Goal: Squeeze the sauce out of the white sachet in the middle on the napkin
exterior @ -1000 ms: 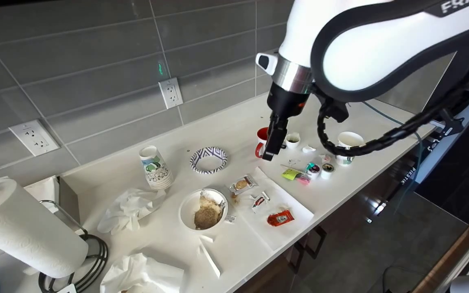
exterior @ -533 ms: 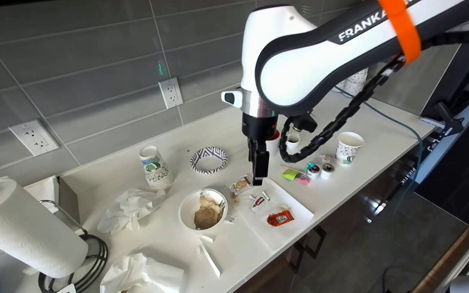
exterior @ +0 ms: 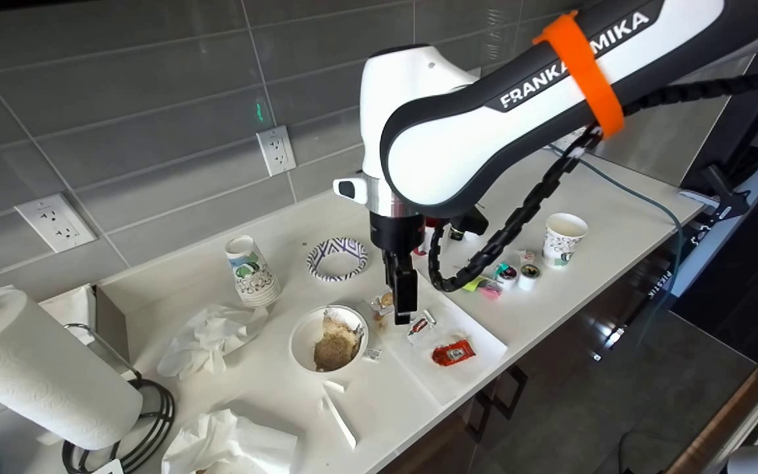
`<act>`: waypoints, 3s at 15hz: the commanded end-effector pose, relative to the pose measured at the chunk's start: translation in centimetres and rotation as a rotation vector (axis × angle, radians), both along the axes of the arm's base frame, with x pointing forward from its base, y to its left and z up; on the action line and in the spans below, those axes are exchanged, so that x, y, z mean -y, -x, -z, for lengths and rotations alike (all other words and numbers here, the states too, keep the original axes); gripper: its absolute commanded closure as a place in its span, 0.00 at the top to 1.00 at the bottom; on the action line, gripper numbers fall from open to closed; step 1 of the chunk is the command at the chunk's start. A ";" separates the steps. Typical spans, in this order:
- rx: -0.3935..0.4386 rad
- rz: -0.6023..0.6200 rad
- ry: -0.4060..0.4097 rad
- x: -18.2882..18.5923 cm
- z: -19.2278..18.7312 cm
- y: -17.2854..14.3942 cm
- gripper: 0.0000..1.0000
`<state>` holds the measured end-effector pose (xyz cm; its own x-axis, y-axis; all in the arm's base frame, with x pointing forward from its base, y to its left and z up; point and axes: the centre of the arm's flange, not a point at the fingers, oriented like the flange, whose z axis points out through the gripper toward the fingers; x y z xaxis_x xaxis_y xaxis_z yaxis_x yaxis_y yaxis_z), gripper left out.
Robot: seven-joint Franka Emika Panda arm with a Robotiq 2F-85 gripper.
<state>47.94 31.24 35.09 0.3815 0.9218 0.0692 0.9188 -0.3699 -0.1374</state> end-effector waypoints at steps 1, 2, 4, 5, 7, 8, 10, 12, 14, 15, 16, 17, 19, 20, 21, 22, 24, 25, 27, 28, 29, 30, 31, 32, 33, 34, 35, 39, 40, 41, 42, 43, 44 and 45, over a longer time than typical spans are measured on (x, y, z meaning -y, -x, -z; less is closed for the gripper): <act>0.001 0.001 0.000 0.1 0.0 -0.1 1.00; 0.003 0.071 0.052 0.2 0.2 0.3 1.00; 0.046 0.082 0.058 0.4 1.5 1.0 1.00; 0.064 0.084 0.078 0.3 2.1 1.4 1.00; 0.126 0.080 0.084 0.2 3.1 2.3 1.00; 0.153 0.077 0.086 0.2 3.5 2.7 1.00; 0.199 0.064 0.087 0.3 4.5 3.8 1.00; 0.209 0.064 0.073 0.6 5.7 4.6 1.00; 0.173 0.084 0.068 1.0 7.1 4.9 1.00; 0.147 0.099 0.079 1.2 7.7 4.8 1.00; 0.161 0.070 0.077 0.7 6.6 4.1 1.00; 0.152 0.076 0.083 1.0 7.1 4.3 1.00; 0.146 0.082 0.087 1.2 7.4 4.4 1.00; 0.146 0.083 0.087 1.2 7.3 4.4 1.00; 0.146 0.083 0.087 1.2 7.3 4.4 1.00; 0.146 0.084 0.087 1.2 7.3 4.4 1.00; 0.146 0.084 0.087 1.2 7.3 4.4 1.00; 0.165 0.064 0.100 1.0 7.3 4.2 1.00; 0.185 0.030 0.112 1.0 7.8 3.9 1.00; 0.194 0.020 0.113 1.1 8.1 3.8 1.00; 0.204 0.008 0.114 1.2 8.3 3.6 1.00; 0.211 0.001 0.113 1.3 8.5 3.4 1.00; 0.218 -0.009 0.113 1.5 8.8 3.2 1.00; 0.222 -0.015 0.117 1.6 9.0 3.1 1.00; 0.225 -0.018 0.111 1.9 9.4 2.8 1.00; 0.220 -0.021 0.109 2.2 9.8 2.7 1.00; 0.218 -0.029 0.104 2.4 10.2 2.5 0.83; 0.220 -0.035 0.091 3.4 11.5 1.8 0.49; 0.223 -0.041 0.092 3.6 11.8 1.6 0.42; 0.224 -0.045 0.095 3.8 12.1 1.5 0.35; 0.224 -0.051 0.097 3.9 12.3 1.4 0.27; 0.225 -0.055 0.102 3.9 12.7 1.3 0.20; 0.227 -0.059 0.105 4.0 13.0 1.2 0.11; 0.229 -0.060 0.107 4.0 13.3 1.1 0.04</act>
